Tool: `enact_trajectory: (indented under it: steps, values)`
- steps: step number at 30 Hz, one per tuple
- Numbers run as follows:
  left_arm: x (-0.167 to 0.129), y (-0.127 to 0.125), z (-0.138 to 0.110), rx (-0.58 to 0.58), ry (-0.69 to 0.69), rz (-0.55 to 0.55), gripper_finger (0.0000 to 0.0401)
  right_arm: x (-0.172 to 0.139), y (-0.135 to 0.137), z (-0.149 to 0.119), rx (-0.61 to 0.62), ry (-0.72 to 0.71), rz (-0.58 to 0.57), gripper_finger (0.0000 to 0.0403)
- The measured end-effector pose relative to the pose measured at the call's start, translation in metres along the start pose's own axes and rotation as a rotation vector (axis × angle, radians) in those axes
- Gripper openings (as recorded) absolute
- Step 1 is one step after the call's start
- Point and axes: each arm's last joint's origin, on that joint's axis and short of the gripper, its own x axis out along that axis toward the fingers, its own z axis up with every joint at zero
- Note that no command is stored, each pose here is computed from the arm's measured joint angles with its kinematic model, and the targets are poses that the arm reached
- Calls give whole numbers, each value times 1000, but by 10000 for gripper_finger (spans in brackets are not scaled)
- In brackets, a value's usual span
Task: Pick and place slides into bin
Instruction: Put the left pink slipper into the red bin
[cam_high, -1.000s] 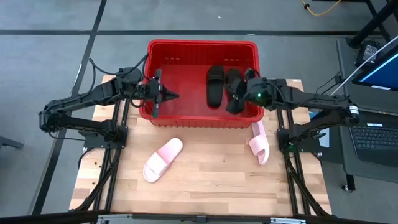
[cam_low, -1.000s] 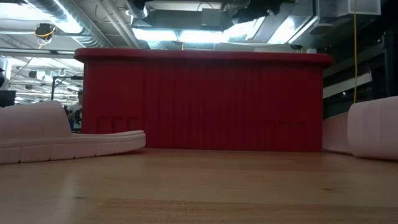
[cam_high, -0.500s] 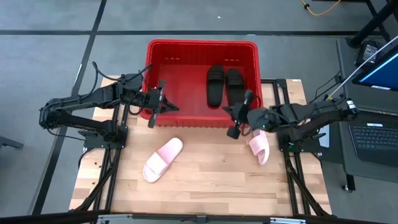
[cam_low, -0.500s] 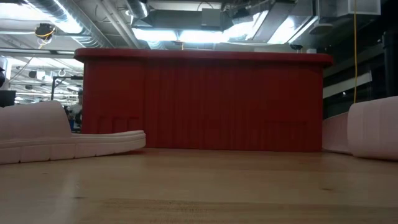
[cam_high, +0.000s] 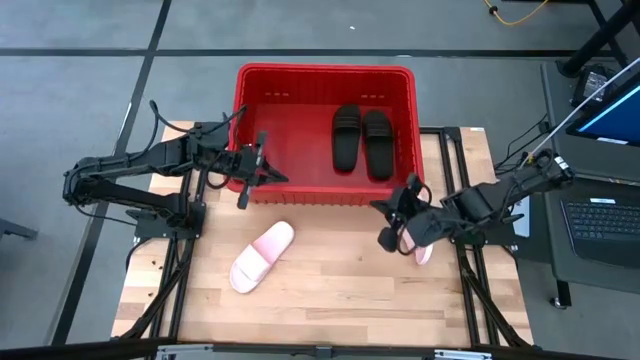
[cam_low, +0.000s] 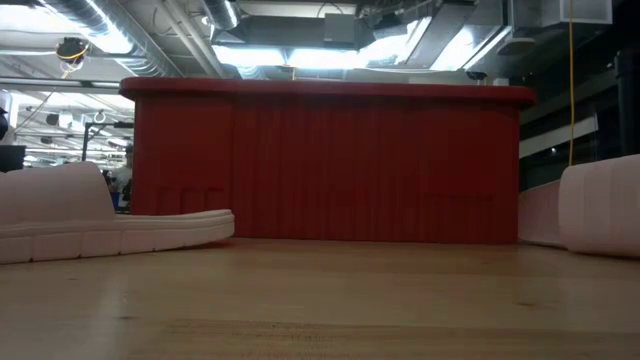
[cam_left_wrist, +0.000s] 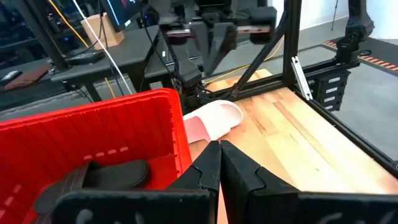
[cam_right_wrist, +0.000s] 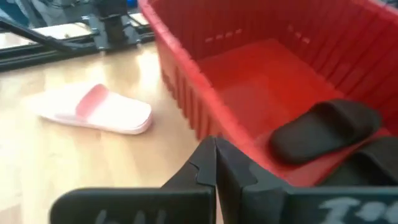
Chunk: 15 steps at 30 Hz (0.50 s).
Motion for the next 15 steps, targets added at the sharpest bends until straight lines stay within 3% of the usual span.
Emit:
enact_trajectory:
  steps: [6,11,15]
  values:
    - [0,-4,-6,-20,63,-31,1,-2,7,-2,51,-13,17,2]
    - [-3,-9,-16,-79,171,-70,2,6,14,-6,-16,4,9,2]
    - [-1,-14,-15,-147,173,-89,2,14,15,-7,-33,16,-14,6]
